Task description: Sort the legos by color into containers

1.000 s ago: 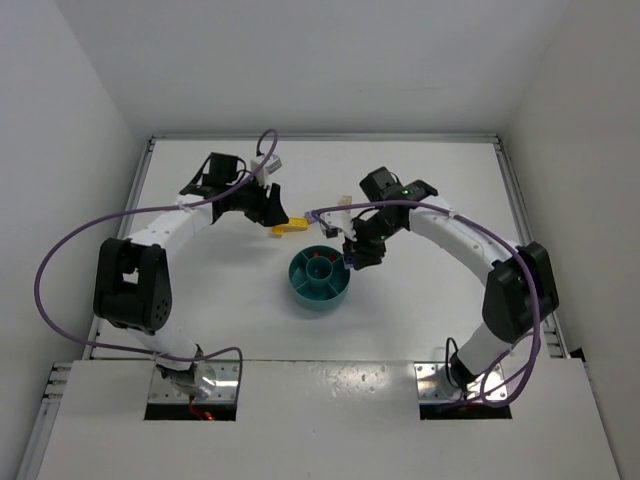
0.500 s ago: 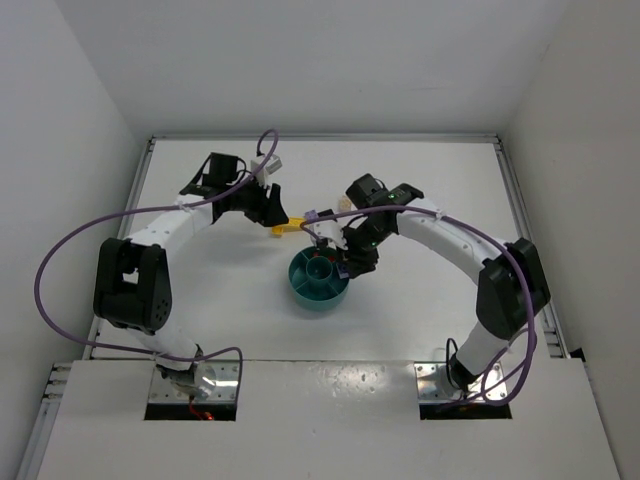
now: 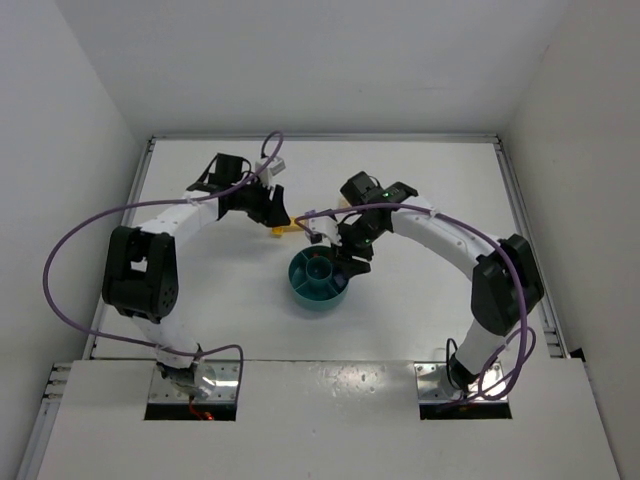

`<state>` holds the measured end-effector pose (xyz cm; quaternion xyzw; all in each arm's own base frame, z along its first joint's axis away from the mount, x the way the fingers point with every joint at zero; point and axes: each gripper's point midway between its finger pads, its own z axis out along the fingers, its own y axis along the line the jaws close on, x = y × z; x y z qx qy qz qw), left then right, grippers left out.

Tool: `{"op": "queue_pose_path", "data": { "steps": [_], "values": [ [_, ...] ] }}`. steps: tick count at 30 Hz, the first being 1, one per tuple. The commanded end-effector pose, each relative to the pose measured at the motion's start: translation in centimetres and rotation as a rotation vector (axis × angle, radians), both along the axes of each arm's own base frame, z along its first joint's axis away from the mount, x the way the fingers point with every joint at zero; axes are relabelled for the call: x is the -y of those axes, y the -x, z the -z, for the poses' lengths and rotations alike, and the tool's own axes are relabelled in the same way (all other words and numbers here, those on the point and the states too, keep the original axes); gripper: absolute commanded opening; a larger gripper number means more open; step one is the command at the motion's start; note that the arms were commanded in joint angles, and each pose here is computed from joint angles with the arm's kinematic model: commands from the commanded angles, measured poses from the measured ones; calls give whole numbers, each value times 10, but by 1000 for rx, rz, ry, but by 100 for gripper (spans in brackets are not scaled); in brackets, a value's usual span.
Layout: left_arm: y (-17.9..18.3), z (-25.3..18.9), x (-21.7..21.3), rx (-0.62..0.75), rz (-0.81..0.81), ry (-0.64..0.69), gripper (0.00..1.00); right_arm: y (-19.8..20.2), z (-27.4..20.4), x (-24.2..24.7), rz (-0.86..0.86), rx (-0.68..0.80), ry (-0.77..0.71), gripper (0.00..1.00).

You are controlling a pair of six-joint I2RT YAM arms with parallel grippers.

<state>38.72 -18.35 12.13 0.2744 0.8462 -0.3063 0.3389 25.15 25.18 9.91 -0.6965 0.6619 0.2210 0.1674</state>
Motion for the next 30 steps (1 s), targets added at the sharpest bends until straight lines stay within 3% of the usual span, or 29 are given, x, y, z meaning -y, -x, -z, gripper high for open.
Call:
{"op": "queue_pose_path", "data": {
  "steps": [1,5,11,14,17,21,30],
  "values": [
    [-19,-13,13,75,32,10,58,-11,-29,-12,22,99,-78,60],
    [-36,-7,21,108,74,-3,58,-31,-52,-13,132,194,-151,60],
    [-63,-4,47,117,188,-25,56,-63,-50,15,388,314,-119,61],
    [-72,8,58,99,220,-42,55,-71,-45,27,507,300,-106,62],
    [-75,20,71,123,248,-100,55,-80,-41,43,596,304,-103,75],
    [-75,33,80,138,269,-154,55,-89,-42,55,678,287,-97,81],
    [-73,61,85,87,293,-196,58,-106,-45,71,751,241,-96,82]
  ]
}}
